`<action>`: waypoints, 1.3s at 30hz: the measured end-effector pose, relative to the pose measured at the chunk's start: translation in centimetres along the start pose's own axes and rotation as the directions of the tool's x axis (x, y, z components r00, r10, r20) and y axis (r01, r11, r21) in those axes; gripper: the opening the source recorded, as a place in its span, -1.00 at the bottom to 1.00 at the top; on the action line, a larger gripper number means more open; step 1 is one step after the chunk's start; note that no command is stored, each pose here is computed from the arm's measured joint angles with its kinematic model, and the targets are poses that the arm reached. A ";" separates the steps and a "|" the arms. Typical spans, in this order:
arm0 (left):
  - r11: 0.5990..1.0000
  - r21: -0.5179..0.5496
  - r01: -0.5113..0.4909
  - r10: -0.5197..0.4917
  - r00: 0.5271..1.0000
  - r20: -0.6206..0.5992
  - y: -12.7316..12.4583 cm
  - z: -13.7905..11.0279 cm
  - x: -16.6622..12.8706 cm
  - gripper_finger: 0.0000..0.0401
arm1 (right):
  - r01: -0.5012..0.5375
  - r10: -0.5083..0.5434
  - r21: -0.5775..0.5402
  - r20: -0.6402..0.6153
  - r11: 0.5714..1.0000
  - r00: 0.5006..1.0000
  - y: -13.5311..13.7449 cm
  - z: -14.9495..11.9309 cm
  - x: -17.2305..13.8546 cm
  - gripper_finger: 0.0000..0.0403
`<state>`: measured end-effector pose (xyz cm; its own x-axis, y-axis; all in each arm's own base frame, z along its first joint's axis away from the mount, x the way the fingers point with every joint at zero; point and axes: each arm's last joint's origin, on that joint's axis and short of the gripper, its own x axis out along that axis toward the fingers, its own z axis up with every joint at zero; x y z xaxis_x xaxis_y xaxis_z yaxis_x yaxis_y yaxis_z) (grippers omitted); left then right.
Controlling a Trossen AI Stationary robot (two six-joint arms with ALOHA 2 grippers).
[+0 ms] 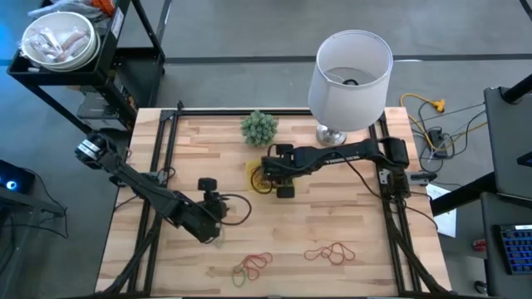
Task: Pick and place rubber bands into bin
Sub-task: Put the green rubber band into the yellow bin
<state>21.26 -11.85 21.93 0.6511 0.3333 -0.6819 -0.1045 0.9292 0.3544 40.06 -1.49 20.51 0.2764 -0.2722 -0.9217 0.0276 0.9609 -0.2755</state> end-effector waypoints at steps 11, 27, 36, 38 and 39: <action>0.999 -0.042 0.019 -0.018 0.999 0.029 0.1 -0.8 0.2 -0.37 | 0.008 -0.011 0.057 0.065 0.998 0.998 1.6 -1.7 -7.3 -0.28; 0.931 -0.070 0.359 -0.365 0.910 -0.196 -2.7 -2.0 2.2 -0.37 | -0.059 0.087 -0.155 0.181 0.986 0.980 17.4 -8.8 -12.5 -0.38; 0.941 -0.051 0.336 -0.336 0.896 -0.291 -3.9 -2.9 4.0 -0.37 | 0.005 0.021 -0.108 0.237 0.994 0.971 22.0 -14.0 -12.8 -0.47; 0.936 -0.061 0.346 -0.349 0.891 -0.290 -4.0 -2.6 4.1 -0.37 | 0.015 0.009 -0.090 0.254 0.996 0.967 22.5 -14.7 -12.9 -0.48; 0.932 -0.070 0.355 -0.360 0.885 -0.296 -4.0 -2.5 4.2 -0.37 | 0.021 0.002 -0.085 0.263 0.996 0.965 22.8 -15.0 -13.0 -0.49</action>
<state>22.48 -13.77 16.04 0.3911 0.0080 -0.9203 0.0810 0.9958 0.0431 22.73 23.16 22.11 0.5190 -0.2472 -0.8183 -0.0480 0.9474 -0.3166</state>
